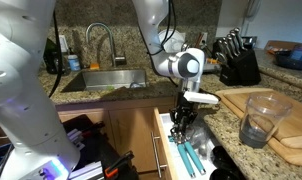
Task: Remove the can opener from the drawer
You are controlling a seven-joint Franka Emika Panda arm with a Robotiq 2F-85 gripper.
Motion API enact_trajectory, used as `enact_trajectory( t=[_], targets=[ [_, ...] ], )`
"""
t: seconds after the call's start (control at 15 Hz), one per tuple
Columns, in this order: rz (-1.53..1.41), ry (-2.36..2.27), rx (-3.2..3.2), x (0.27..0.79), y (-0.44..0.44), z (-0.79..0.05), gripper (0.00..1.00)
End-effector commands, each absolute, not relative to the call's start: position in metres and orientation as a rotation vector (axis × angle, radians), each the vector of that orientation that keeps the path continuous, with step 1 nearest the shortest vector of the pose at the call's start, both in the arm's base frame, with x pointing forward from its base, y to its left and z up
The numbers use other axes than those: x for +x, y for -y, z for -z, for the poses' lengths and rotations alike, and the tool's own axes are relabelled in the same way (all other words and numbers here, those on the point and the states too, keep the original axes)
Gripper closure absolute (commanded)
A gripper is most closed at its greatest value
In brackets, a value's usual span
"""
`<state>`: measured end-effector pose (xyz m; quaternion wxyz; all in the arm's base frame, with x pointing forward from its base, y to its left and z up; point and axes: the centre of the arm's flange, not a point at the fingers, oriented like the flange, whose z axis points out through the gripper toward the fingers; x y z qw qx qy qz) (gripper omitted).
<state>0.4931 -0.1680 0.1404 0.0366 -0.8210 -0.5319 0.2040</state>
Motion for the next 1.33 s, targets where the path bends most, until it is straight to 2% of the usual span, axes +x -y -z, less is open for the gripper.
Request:
enact_trajectory(
  t=[0.0,0.27,0.53,0.6,0.67,0.73,0.8,0.93,1.13,1.2,1.27],
  targets=[
    [-0.671,1.613,-2.435,0.498,0.176,-0.136,0.94],
    [-0.743,1.615,-2.369,0.500,0.178,-0.140,1.00],
    [-0.846,1.594,-2.309,0.497,0.178,-0.141,1.00],
    [-0.804,1.601,-2.357,0.491,0.175,-0.146,0.74],
    [-0.811,1.596,-2.353,0.490,0.174,-0.146,0.98],
    [-0.810,1.597,-2.353,0.490,0.174,-0.146,0.91],
    [-0.810,1.597,-2.353,0.490,0.174,-0.146,0.58],
    [-0.636,1.600,-2.515,0.490,0.171,-0.151,0.44],
    [-0.449,1.600,-2.663,0.496,0.167,-0.148,0.24],
    [-0.558,1.621,-2.585,0.510,0.170,-0.148,0.41],
    [-0.518,1.621,-2.617,0.511,0.169,-0.147,0.35]
  ],
)
